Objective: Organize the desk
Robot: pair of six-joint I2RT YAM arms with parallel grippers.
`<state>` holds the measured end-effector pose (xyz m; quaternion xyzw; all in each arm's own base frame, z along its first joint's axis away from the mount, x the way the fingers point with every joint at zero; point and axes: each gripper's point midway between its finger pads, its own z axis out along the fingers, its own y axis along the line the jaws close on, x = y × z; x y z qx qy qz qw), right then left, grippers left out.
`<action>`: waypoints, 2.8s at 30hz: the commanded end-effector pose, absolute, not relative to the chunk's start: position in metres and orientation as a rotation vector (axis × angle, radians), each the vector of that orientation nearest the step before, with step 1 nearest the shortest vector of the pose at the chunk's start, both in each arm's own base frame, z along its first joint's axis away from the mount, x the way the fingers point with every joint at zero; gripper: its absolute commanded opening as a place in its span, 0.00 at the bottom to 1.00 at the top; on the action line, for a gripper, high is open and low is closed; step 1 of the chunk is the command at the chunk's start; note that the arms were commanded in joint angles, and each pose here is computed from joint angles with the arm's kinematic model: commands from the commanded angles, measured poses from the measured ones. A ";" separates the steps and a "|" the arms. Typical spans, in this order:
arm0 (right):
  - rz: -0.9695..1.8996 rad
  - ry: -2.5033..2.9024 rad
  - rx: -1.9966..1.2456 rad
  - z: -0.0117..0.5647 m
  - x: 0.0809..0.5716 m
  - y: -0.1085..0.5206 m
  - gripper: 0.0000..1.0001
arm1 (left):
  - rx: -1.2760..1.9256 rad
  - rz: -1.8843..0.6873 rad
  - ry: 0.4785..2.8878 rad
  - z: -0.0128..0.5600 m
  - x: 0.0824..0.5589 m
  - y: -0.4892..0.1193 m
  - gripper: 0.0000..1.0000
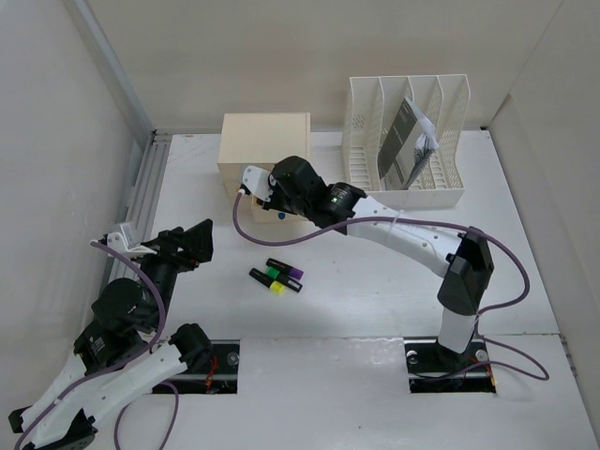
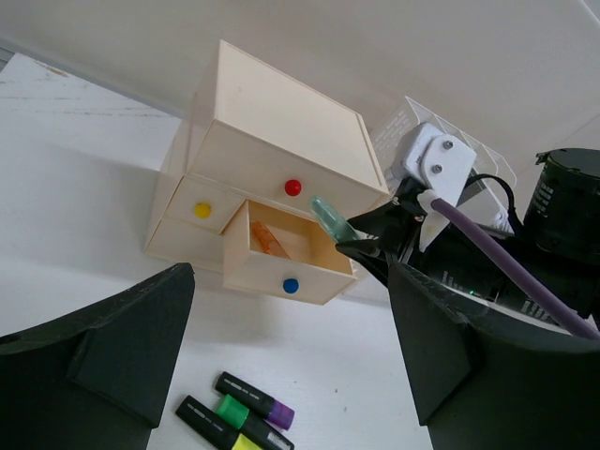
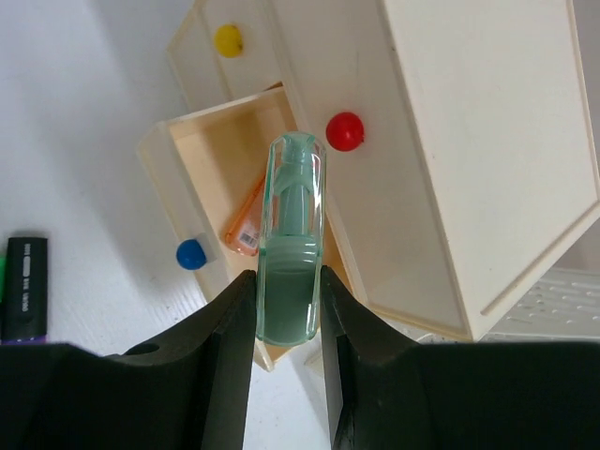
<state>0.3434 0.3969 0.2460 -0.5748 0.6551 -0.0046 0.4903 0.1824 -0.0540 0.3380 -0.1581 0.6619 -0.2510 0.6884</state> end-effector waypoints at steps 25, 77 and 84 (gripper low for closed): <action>-0.005 1.617 -1.247 0.255 0.381 0.390 0.42 | -0.370 -0.583 1.452 0.344 0.182 -0.053 0.82; -0.172 1.823 -1.046 0.181 0.433 0.364 0.00 | -0.370 -0.583 1.452 0.344 0.182 -0.053 0.82; 0.504 1.469 -1.734 0.215 0.307 0.408 0.02 | -0.353 -0.579 1.480 0.336 0.187 -0.063 0.82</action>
